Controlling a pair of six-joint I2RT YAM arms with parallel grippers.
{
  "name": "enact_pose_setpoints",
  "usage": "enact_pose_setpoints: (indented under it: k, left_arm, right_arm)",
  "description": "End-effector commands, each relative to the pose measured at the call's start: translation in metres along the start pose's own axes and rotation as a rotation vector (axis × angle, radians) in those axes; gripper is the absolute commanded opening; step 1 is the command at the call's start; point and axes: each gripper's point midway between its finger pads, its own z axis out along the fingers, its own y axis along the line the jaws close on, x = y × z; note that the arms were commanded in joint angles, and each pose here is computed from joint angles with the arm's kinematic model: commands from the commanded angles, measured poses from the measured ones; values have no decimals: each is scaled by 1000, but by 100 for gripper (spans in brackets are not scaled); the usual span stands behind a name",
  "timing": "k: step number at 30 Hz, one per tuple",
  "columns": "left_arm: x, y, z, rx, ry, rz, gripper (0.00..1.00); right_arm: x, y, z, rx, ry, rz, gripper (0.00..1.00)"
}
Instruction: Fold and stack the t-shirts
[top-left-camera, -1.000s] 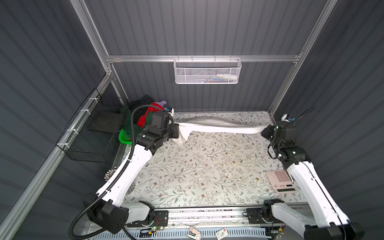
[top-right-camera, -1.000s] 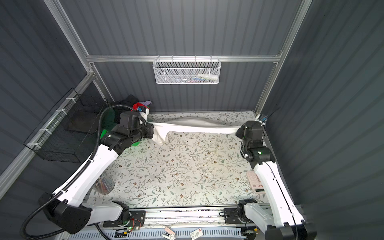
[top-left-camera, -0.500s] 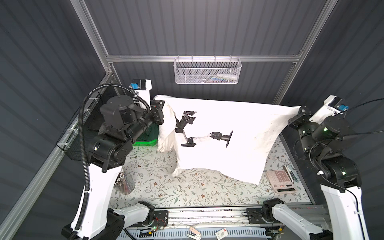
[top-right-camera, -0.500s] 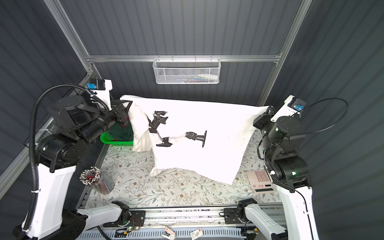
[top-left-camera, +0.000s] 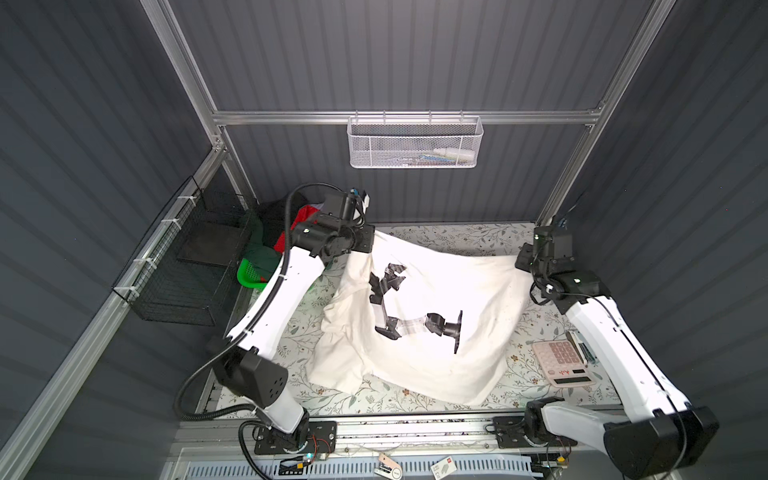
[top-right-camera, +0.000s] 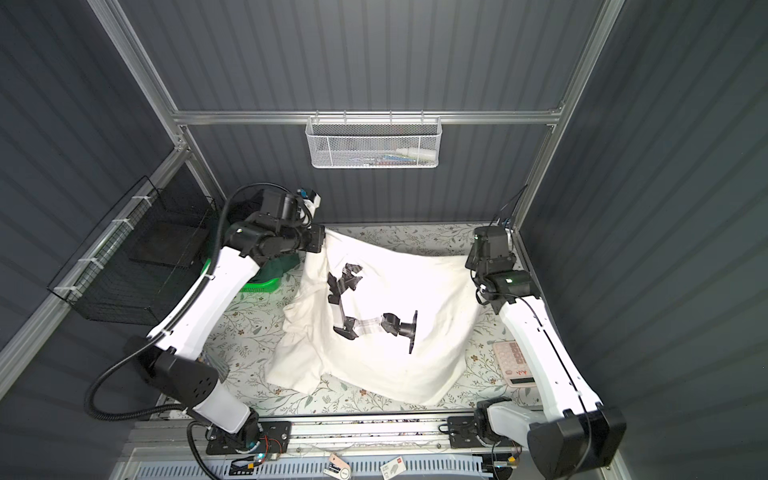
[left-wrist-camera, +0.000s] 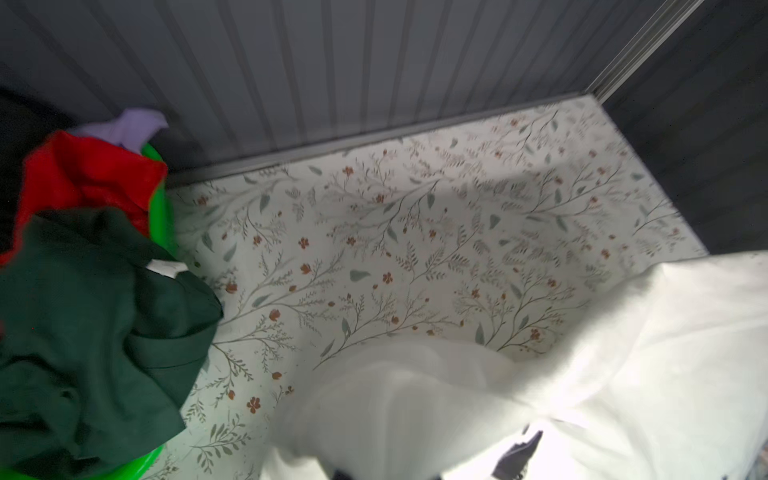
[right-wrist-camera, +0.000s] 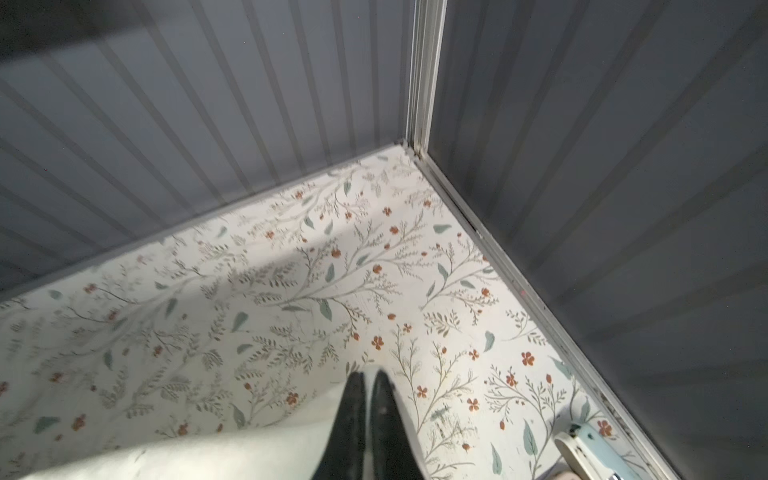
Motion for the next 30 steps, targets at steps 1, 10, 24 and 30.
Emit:
enact_pose_setpoints:
  k: [1, 10, 24, 30]
  left_arm:
    - [-3, 5, 54, -7, 16, 61, 0]
    - [-20, 34, 181, -121, 99, 154, 0]
    - [-27, 98, 192, -213, 45, 55, 100]
    - [-5, 86, 158, -179, 28, 59, 99]
  right_arm:
    - [10, 9, 33, -29, 41, 35, 0]
    - [44, 33, 139, 9, 278, -2, 0]
    - [24, 26, 200, 36, 362, 54, 71]
    - [21, 33, 161, -71, 331, 130, 92]
